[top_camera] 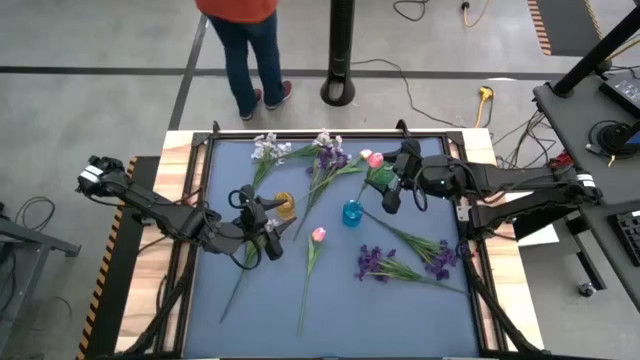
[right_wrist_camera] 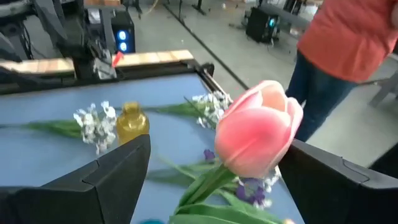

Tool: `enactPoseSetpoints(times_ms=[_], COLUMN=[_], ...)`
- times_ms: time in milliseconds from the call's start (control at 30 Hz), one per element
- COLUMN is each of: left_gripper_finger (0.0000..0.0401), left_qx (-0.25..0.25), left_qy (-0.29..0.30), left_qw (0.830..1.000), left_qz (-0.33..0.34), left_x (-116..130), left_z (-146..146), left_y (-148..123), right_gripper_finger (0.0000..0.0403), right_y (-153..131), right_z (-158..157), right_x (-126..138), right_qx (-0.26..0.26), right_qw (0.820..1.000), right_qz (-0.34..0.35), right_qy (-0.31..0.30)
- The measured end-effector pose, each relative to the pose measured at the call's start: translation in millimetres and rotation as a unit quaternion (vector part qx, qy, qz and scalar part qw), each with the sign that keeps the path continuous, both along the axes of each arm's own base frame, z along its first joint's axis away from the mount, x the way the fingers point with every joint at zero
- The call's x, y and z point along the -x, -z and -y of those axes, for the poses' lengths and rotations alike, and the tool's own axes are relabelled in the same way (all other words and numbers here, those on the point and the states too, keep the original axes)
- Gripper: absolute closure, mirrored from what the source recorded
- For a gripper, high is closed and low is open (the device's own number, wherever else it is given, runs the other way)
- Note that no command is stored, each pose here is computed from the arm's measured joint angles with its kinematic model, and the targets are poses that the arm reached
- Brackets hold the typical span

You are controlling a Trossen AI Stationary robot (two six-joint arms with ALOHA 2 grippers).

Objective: Sort flowers into vase by color
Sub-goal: Put the bottom right pink tulip into the blue flower vase, then put the bottom white flowers into the yellow flower vase

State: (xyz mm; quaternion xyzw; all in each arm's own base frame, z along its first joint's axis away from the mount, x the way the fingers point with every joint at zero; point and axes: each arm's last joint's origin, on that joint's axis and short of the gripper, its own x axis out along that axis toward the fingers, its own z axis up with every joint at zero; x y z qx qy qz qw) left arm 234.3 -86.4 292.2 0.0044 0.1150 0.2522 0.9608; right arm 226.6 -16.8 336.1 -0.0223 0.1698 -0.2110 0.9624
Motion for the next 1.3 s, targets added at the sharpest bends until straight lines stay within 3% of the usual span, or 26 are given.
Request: enactPoseSetpoints(times_ms=[700, 800, 900, 1033, 1133, 1200, 1300], left_gripper_finger=[0.0182, 0.0182, 0.0182, 0.0182, 0.0182, 0.0182, 0.0182], left_qx=[0.027, 0.055, 0.119, 0.230, 0.318, 0.374, 0.455], left_qy=[-0.003, 0.011, 0.036, 0.063, 0.049, 0.018, -0.071], left_qw=[1.000, 0.998, 0.992, 0.969, 0.939, 0.913, 0.851], left_qz=[0.007, -0.001, -0.020, -0.070, -0.119, -0.164, -0.252], left_x=[1.2, 1.9, 3.8, 8.3, 14.4, 21.1, 35.2], left_z=[-0.4, 0.3, 1.7, 5.7, 9.7, 12.1, 16.3], left_y=[-2.8, 0.9, 7.9, 20.9, 32.8, 42.5, 60.9], right_gripper_finger=[0.0069, 0.0069, 0.0069, 0.0071, 0.0076, 0.0076, 0.0076], right_y=[-27.6, -30.2, -30.3, -27.1, -24.4, -22.6, -21.4], right_z=[-1.1, -1.5, -2.1, -3.2, -3.4, -3.4, -3.4], right_x=[32.1, 38.5, 44.8, 50.5, 53.7, 55.4, 55.3], right_qx=[-0.097, -0.115, -0.137, -0.165, -0.169, -0.170, -0.170], right_qw=[0.985, 0.980, 0.972, 0.962, 0.957, 0.954, 0.953], right_qz=[-0.134, -0.153, -0.176, -0.203, -0.222, -0.232, -0.235], right_qy=[0.047, 0.059, 0.067, 0.073, 0.079, 0.083, 0.083])
